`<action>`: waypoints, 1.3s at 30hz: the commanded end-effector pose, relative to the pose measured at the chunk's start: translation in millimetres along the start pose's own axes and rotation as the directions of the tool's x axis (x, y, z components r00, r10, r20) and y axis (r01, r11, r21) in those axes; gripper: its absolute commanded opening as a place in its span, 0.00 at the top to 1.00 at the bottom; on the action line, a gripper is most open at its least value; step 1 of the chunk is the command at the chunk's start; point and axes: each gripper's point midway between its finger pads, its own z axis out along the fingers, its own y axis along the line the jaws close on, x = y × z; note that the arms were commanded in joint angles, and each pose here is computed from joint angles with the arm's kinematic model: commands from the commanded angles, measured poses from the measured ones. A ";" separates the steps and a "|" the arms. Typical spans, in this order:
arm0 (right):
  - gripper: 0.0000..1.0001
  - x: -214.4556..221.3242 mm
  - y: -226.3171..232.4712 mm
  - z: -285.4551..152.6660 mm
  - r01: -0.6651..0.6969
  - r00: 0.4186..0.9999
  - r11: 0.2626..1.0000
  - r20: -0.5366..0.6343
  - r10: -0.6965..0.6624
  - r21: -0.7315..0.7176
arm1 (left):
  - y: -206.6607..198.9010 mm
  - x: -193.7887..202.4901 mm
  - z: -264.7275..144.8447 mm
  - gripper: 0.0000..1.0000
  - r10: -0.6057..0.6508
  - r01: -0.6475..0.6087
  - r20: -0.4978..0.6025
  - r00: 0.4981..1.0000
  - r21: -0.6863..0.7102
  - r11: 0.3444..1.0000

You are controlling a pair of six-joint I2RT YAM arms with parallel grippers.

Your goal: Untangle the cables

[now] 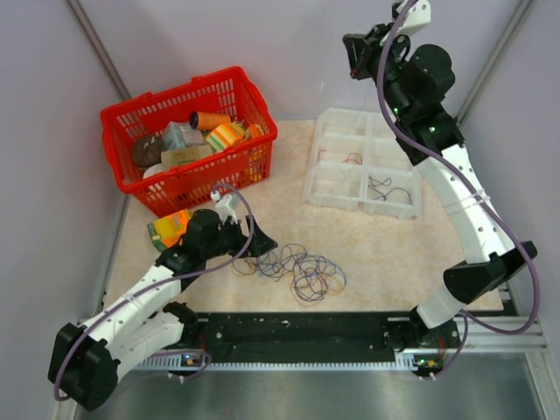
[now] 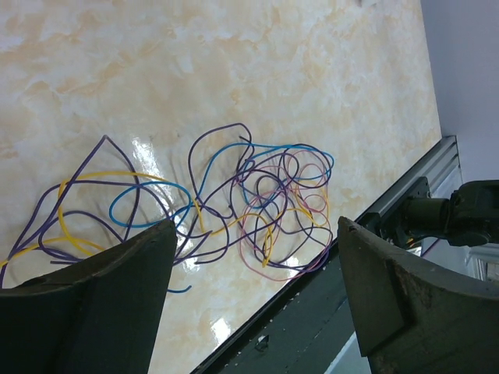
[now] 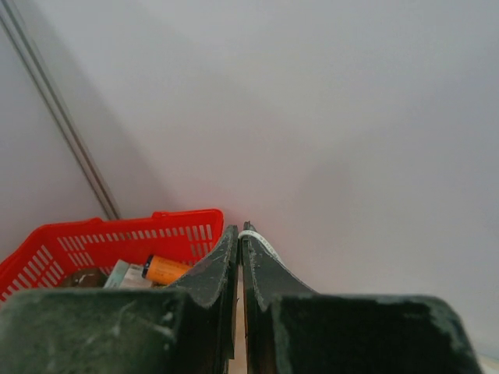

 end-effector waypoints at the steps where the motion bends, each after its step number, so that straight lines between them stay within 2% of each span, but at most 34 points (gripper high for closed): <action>1: 1.00 -71.9 6.0 -5.0 0.009 0.984 1.000 0.181 -0.005 -0.021 | -17.8 -21.9 -1.2 0.12 0.072 -0.073 0.030 0.997 0.038 0.997; 10: 1.00 -102.6 17.3 -1.6 0.003 0.972 0.997 0.234 0.016 -0.082 | -17.5 -22.8 4.8 0.12 0.045 -0.047 0.033 0.998 0.048 0.998; 17: 1.00 -109.1 17.9 5.5 0.010 0.968 0.996 0.249 0.011 -0.084 | -17.3 -23.7 2.4 0.12 0.048 -0.050 0.042 0.998 0.041 0.998; 24: 1.00 -133.6 36.0 -9.1 -0.066 0.954 0.982 0.277 0.114 -0.177 | -17.6 -24.4 3.4 0.12 0.049 -0.050 0.039 0.998 0.040 0.998; 29: 1.00 -133.9 63.0 -30.3 -0.186 0.943 0.926 0.205 0.262 -0.330 | -17.7 -22.8 5.1 0.12 0.038 -0.040 0.039 0.999 0.051 0.998; 32: 1.00 -129.0 86.8 -51.1 -0.262 0.926 0.850 0.130 0.355 -0.457 | -16.6 -19.8 6.5 0.12 0.030 -0.031 0.030 0.999 0.054 0.998; 34: 1.00 -123.7 93.0 -62.3 -0.305 0.910 0.816 0.101 0.401 -0.492 | -17.0 -19.6 6.8 0.12 0.027 -0.029 0.029 0.999 0.057 0.998; 39: 1.00 -128.0 97.2 -75.1 -0.332 0.902 0.795 0.076 0.426 -0.508 | -17.3 -18.8 5.7 0.12 0.028 -0.029 0.029 0.999 0.059 0.998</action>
